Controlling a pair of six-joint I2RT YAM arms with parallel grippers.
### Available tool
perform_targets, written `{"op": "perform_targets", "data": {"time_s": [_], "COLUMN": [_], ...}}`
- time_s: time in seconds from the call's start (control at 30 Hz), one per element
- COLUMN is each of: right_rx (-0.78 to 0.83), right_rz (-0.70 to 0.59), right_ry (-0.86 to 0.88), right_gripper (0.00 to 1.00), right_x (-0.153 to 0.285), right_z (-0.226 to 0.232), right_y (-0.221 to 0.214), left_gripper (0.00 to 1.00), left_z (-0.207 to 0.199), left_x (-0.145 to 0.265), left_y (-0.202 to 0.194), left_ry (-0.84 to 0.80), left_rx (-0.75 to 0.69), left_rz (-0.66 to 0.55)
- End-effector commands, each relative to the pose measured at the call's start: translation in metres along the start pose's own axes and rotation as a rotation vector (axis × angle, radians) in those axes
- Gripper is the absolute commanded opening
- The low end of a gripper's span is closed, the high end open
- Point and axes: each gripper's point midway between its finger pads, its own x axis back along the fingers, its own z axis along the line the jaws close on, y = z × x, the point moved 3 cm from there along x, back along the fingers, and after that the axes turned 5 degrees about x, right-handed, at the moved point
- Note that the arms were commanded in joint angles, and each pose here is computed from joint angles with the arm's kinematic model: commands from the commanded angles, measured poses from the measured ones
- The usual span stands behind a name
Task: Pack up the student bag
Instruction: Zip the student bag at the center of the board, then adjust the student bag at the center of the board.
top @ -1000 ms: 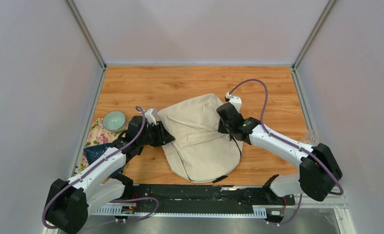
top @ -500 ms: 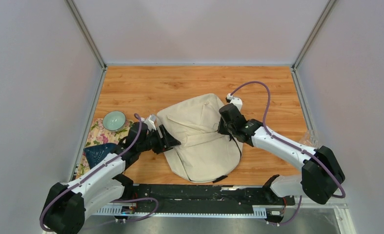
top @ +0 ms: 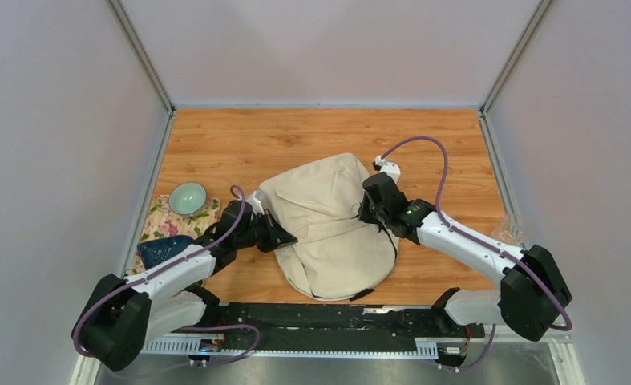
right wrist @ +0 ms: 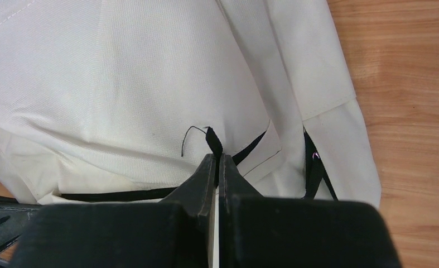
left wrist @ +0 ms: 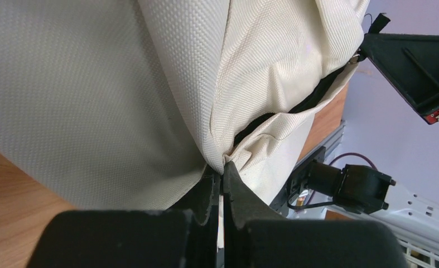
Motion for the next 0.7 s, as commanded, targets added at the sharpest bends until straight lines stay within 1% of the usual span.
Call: {"op": "perform_targets", "data": {"time_s": [0.0,0.07,0.2,0.3,0.5,0.67], "right_rx": [-0.025,-0.035,-0.089,-0.117,-0.135,-0.164], "right_rz": [-0.059,-0.056,-0.075,-0.091,-0.09,-0.086], "right_ry": [-0.055,-0.082,-0.129,-0.151,-0.173,-0.155], "right_gripper": [0.0,0.0,0.0,0.0,0.0,0.0], "right_x": [-0.001,-0.004,-0.01,-0.013,-0.016,-0.013], "right_z": [-0.008,-0.014,-0.031,-0.04,-0.048,-0.051], "right_y": [0.013,0.014,0.024,0.029,0.027,0.018], "left_gripper": [0.0,0.0,0.0,0.0,0.0,0.0], "left_z": [-0.004,0.006,0.031,0.044,0.055,0.051], "left_x": [0.001,0.004,0.017,0.025,0.031,0.028], "left_y": [0.012,0.014,0.015,0.02,0.023,0.023], "left_ry": [0.012,0.056,0.152,0.175,0.161,0.12], "left_rx": [-0.092,-0.124,-0.144,-0.146,-0.116,-0.132], "left_rz": [-0.045,-0.052,-0.047,-0.045,-0.012,0.03]}}
